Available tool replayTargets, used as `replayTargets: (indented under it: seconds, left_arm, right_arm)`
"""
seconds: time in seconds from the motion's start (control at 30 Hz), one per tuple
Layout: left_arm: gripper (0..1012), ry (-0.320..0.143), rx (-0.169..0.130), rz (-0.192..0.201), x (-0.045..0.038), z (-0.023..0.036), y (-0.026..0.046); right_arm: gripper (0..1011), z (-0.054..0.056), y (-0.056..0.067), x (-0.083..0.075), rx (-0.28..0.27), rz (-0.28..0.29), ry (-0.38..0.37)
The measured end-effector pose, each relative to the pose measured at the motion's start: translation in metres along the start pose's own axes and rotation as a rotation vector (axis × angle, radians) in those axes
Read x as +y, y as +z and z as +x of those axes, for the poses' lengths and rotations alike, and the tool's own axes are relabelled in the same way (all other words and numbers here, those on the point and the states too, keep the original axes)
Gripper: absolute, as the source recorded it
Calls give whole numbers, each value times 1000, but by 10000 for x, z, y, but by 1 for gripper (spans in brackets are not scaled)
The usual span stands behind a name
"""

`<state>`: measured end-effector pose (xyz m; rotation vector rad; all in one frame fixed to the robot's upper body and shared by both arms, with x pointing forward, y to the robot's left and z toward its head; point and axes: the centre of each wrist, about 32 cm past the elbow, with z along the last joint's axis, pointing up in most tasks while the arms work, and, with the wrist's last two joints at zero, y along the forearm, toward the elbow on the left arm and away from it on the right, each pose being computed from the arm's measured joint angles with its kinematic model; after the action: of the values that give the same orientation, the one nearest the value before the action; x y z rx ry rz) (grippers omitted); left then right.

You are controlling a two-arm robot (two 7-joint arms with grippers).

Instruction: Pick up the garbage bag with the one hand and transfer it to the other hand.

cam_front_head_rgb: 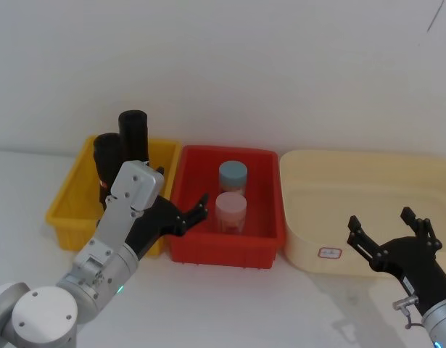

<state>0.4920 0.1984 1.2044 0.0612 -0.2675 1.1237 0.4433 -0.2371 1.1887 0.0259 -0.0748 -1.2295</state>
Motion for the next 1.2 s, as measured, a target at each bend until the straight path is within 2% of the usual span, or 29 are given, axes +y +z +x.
replayTargets:
  seconds: [1.2]
  left_arm:
    - [1000, 0, 0, 0, 0, 0, 0]
  right_arm:
    - [1001, 0, 0, 0, 0, 0, 0]
